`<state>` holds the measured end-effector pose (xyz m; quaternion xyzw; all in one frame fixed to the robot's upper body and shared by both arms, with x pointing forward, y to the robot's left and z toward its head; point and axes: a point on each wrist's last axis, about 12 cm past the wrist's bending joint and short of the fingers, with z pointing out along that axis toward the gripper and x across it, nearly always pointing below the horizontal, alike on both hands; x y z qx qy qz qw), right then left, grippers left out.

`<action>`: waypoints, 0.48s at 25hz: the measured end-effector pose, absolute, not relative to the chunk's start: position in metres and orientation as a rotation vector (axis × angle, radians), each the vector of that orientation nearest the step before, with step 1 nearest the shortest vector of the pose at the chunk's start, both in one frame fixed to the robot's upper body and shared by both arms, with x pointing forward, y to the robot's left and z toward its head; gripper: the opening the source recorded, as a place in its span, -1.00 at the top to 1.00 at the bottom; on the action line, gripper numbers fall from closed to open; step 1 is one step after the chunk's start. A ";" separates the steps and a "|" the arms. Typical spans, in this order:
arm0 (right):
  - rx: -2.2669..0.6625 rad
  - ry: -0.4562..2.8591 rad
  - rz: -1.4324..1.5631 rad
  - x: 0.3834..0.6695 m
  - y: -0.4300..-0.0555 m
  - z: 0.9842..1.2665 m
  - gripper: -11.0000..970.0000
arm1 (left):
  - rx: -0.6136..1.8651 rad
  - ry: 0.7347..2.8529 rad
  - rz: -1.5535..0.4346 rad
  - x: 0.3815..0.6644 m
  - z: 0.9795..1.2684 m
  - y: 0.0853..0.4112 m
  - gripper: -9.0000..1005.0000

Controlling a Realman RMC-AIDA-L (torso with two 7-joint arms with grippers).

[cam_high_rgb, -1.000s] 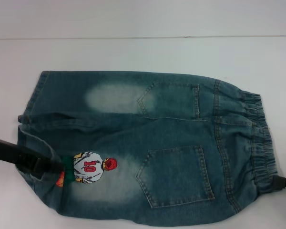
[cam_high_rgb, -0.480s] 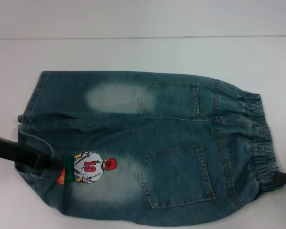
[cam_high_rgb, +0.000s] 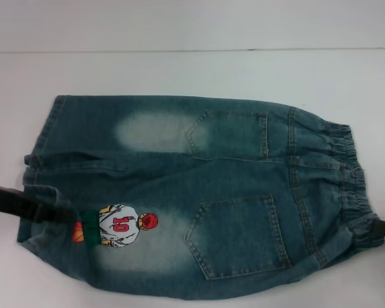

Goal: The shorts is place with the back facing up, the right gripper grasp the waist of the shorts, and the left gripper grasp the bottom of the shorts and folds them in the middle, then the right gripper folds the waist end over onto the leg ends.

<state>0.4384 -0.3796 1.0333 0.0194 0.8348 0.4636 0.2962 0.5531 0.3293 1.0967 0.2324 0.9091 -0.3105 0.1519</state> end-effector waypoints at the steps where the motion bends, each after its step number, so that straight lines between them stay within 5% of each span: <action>1: 0.051 2.220 1.231 0.440 -0.379 1.033 0.90 | 0.660 2.615 -0.889 0.552 1.096 0.332 0.94; 12: 0.090 2.195 1.189 0.446 -0.383 1.034 0.90 | 0.609 2.669 -0.900 0.535 1.098 0.354 0.94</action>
